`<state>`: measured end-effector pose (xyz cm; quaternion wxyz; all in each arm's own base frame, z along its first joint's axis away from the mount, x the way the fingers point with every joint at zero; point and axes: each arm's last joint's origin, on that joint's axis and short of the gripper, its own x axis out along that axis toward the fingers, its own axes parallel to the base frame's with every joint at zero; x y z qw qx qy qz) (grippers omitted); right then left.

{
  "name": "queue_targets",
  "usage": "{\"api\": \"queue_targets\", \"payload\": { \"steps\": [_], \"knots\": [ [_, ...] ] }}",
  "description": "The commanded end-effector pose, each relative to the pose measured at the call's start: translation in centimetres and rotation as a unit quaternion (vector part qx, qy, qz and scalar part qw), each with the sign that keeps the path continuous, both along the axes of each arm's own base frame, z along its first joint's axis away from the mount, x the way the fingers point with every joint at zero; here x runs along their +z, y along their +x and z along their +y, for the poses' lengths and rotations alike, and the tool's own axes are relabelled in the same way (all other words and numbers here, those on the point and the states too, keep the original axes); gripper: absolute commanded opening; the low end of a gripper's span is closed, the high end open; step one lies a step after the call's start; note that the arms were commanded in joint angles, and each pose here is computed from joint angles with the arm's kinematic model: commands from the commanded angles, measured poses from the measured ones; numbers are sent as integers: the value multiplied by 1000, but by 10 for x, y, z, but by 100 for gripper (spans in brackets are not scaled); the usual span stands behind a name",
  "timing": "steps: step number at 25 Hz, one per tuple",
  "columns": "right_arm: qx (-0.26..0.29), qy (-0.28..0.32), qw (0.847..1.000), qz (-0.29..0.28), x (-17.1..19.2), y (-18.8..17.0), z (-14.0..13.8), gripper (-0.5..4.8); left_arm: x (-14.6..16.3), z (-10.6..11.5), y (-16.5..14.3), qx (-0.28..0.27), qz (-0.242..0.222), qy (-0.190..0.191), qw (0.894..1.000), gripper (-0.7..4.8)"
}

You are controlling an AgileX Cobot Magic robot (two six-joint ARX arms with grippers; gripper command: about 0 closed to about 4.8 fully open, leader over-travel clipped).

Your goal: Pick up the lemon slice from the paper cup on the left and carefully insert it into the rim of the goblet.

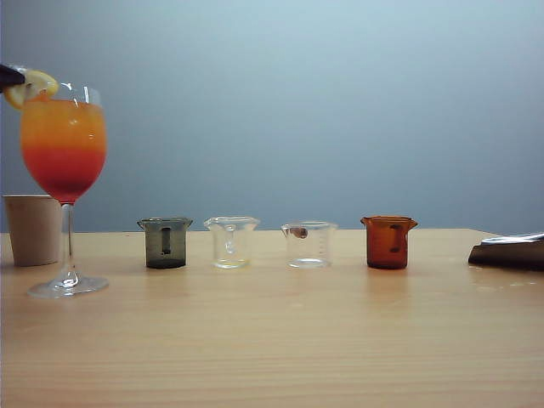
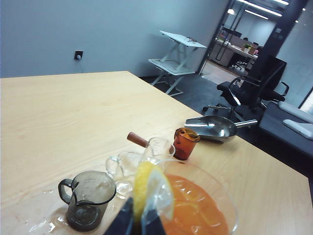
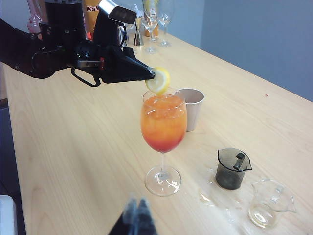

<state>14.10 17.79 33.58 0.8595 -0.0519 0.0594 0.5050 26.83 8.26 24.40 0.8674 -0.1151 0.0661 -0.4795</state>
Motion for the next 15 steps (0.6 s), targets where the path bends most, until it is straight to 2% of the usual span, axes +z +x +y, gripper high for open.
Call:
{"api": "queue_targets", "payload": {
  "steps": [1, 15],
  "knots": [
    [1, 9, 1000, -6, 4, 0, 0, -5, 0, -7, 3, -14, -12, 7, 1000, -5],
    [1, 9, 1000, -6, 4, 0, 0, -5, 0, -10, 4, -23, -12, 7, 1000, -5]
  ]
}}
